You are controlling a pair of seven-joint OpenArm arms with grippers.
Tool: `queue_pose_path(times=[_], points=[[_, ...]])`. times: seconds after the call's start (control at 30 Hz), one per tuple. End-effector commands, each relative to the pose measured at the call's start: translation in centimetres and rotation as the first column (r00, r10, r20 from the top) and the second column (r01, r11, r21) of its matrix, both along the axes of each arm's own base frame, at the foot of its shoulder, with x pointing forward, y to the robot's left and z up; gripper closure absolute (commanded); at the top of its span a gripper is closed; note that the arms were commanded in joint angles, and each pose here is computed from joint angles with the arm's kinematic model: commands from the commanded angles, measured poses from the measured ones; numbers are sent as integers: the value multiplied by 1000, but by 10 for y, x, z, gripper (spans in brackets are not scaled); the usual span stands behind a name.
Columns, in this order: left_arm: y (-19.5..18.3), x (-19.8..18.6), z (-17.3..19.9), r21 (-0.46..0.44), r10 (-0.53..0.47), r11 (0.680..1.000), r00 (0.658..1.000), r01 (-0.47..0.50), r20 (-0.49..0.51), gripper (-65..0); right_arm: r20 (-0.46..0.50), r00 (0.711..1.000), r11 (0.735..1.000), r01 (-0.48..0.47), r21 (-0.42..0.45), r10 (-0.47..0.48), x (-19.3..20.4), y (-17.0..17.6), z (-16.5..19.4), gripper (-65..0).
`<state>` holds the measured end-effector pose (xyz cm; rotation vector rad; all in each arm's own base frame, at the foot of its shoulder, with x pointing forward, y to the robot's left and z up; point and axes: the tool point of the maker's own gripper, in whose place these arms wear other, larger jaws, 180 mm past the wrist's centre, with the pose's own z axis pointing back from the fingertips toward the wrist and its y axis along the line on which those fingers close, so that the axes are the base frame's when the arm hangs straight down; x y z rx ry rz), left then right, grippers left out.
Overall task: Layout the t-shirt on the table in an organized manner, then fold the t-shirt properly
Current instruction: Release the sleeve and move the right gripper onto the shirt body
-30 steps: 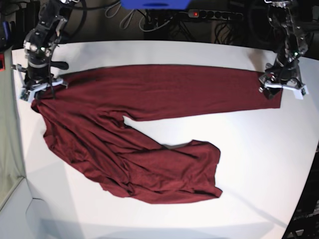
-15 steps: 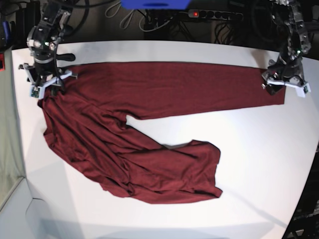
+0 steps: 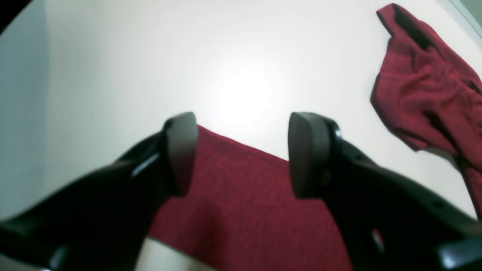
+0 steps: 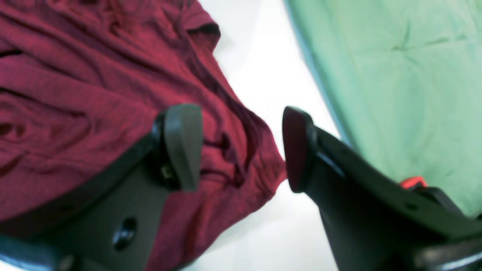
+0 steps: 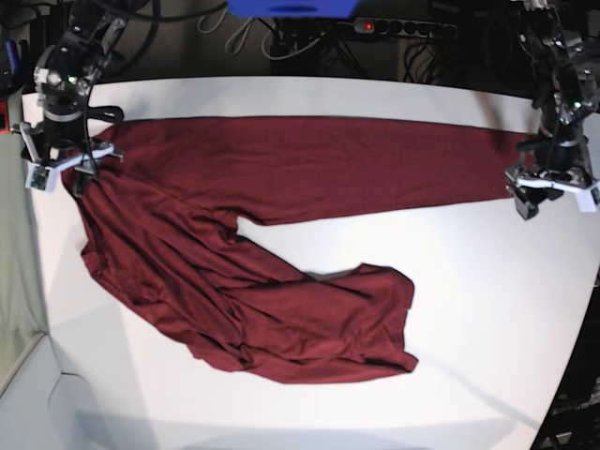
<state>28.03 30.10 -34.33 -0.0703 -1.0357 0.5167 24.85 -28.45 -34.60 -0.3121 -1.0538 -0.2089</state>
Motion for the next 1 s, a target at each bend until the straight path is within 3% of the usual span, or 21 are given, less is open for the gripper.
queue_pose_path(times=[0.0,0.17,0.27,0.43,0.63,0.97], points=[[-3,10,5,-7,-2,1000,999,2,33,-371,56,998,999,-35,-10,35,12,8,14,-344],[-13,7,-28,-72,24,997,999,-26,-30,-371,73,988,990,-142,21,140,33,47,13,-342],[-9,-3,-51,-90,43,995,995,-51,-89,-370,79,977,979,-200,38,196,41,70,12,-308],[-2,-5,-65,-99,62,992,990,-75,-126,-370,53,962,958,-272,90,268,50,101,-6,-159],[6,-6,-65,-82,65,994,989,-77,-134,-370,-11,963,952,-265,150,270,50,107,-40,0],[9,-5,-63,-73,64,995,989,-74,-132,-370,-117,954,952,-253,174,275,17,103,-74,0]])
